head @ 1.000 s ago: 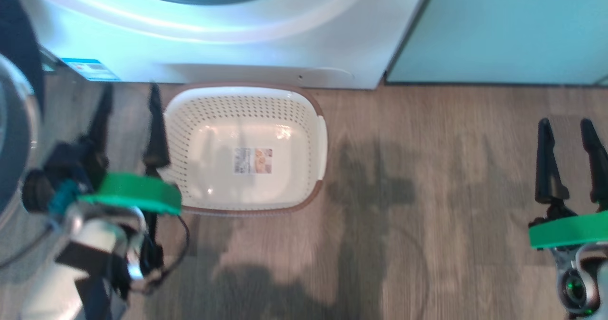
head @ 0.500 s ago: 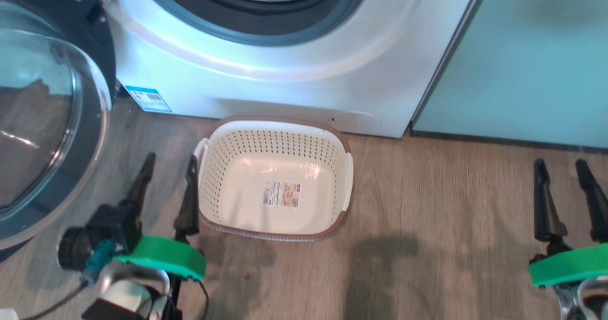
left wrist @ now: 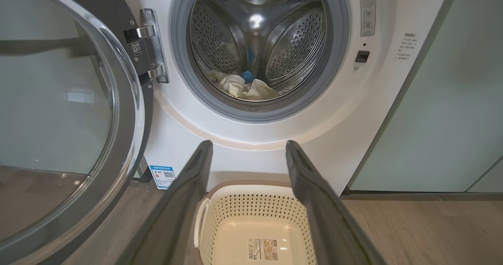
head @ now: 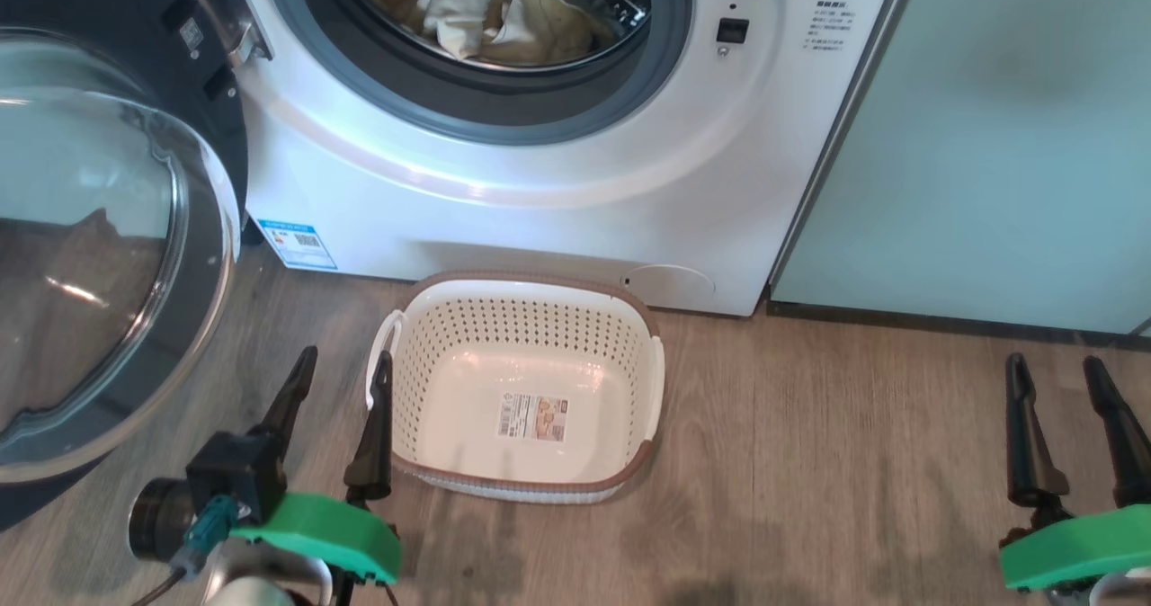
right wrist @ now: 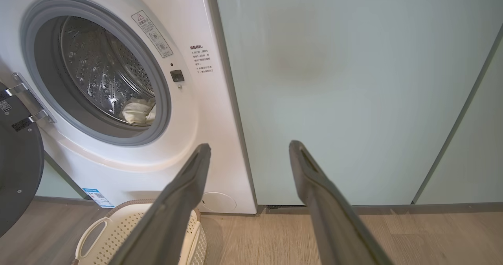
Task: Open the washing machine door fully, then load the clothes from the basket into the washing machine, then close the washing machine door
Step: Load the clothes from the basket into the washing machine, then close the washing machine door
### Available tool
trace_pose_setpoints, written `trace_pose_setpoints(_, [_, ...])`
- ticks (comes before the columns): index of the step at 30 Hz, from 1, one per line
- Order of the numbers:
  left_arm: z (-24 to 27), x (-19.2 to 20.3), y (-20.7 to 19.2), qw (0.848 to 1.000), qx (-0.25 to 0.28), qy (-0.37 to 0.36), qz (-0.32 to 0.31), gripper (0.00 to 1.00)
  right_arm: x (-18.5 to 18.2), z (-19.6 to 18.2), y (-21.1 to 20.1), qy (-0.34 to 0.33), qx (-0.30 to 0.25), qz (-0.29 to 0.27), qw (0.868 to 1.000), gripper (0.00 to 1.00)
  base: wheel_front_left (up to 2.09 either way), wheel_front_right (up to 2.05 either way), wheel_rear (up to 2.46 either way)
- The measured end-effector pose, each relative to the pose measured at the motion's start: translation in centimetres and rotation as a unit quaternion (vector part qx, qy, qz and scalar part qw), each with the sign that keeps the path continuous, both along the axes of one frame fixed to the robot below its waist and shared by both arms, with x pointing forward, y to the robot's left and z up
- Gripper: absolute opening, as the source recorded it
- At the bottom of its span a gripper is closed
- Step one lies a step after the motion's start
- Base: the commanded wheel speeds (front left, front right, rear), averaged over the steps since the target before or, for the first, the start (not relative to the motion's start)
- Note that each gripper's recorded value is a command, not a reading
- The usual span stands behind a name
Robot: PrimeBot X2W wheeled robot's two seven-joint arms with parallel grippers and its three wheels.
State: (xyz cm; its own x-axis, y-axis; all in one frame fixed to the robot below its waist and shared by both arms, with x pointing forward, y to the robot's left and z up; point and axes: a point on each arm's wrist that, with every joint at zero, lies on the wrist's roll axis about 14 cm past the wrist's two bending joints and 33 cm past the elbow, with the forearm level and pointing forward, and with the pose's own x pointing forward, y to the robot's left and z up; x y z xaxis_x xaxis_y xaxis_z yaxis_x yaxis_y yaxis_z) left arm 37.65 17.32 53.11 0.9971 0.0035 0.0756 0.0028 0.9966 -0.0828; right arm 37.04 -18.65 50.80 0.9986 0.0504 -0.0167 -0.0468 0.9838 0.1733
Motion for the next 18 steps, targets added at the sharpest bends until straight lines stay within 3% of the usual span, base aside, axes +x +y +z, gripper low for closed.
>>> trace_pose_setpoints(18, [1.0, -0.4, -0.5, 1.0, -0.001, -0.011, -0.009, 1.0, -1.2, 1.1, -0.2, -0.011, -0.002, -0.004, 1.0, 1.0, 0.0, 0.0, 0.0])
